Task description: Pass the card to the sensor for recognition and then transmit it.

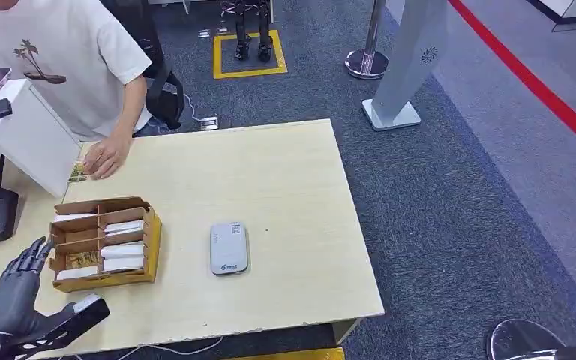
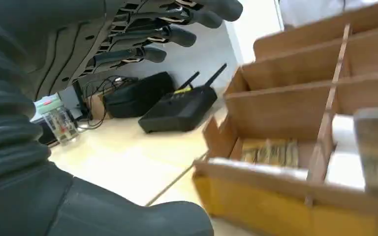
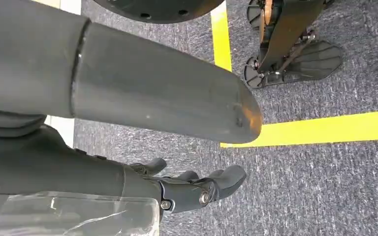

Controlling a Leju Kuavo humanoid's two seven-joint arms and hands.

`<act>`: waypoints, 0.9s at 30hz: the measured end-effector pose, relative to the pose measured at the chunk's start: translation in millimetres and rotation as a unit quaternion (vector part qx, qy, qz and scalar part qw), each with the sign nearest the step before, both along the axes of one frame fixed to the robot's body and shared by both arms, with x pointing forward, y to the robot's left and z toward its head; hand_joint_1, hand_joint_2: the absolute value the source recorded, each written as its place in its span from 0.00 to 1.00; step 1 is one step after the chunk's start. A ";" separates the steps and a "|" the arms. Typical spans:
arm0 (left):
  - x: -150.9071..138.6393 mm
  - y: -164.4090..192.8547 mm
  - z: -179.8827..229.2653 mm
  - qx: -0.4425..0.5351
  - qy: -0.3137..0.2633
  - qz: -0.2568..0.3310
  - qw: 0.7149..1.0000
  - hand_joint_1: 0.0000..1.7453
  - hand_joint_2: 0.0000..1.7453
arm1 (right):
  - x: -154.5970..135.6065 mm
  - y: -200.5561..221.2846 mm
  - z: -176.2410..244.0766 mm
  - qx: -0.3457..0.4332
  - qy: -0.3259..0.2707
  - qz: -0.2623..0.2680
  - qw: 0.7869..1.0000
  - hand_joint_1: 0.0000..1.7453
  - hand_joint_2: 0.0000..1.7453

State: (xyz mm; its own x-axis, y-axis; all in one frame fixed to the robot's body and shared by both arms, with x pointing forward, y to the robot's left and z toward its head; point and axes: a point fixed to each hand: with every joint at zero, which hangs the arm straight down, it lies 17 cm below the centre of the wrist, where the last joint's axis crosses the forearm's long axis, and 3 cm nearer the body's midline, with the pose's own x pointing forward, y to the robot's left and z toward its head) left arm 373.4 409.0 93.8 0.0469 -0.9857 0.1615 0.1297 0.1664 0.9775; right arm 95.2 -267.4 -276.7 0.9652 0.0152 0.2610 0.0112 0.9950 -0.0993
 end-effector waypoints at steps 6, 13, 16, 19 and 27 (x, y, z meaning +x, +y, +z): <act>24.0 -9.1 5.7 -0.004 -0.010 -0.012 1.000 0.00 1.00 | 2.7 1.8 0.6 0.003 -0.003 0.006 1.000 0.00 0.00; 46.7 -19.8 7.3 -0.003 -0.011 -0.025 1.000 0.00 1.00 | 4.5 2.6 0.9 0.004 -0.004 0.011 1.000 0.00 0.00; 50.4 -24.4 6.6 -0.002 -0.010 -0.031 0.999 0.00 1.00 | 4.5 2.6 0.9 0.003 -0.004 0.014 1.000 0.00 0.00; 51.2 -26.8 5.8 -0.003 -0.009 -0.034 0.999 0.00 1.00 | 4.8 2.2 0.9 0.002 -0.004 0.016 1.000 0.00 0.00; 44.5 -24.3 -3.6 -0.007 0.007 -0.036 0.999 0.00 1.00 | 4.4 1.0 0.8 -0.002 -0.004 0.017 1.000 0.00 0.00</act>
State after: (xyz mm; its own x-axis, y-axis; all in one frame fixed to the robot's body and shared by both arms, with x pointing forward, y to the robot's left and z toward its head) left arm 418.0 384.7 90.2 -0.0212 -0.9842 0.1757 0.1561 0.1703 0.9729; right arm 99.6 -266.4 -276.0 0.9621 0.0491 0.2681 -0.0221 0.9944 -0.1030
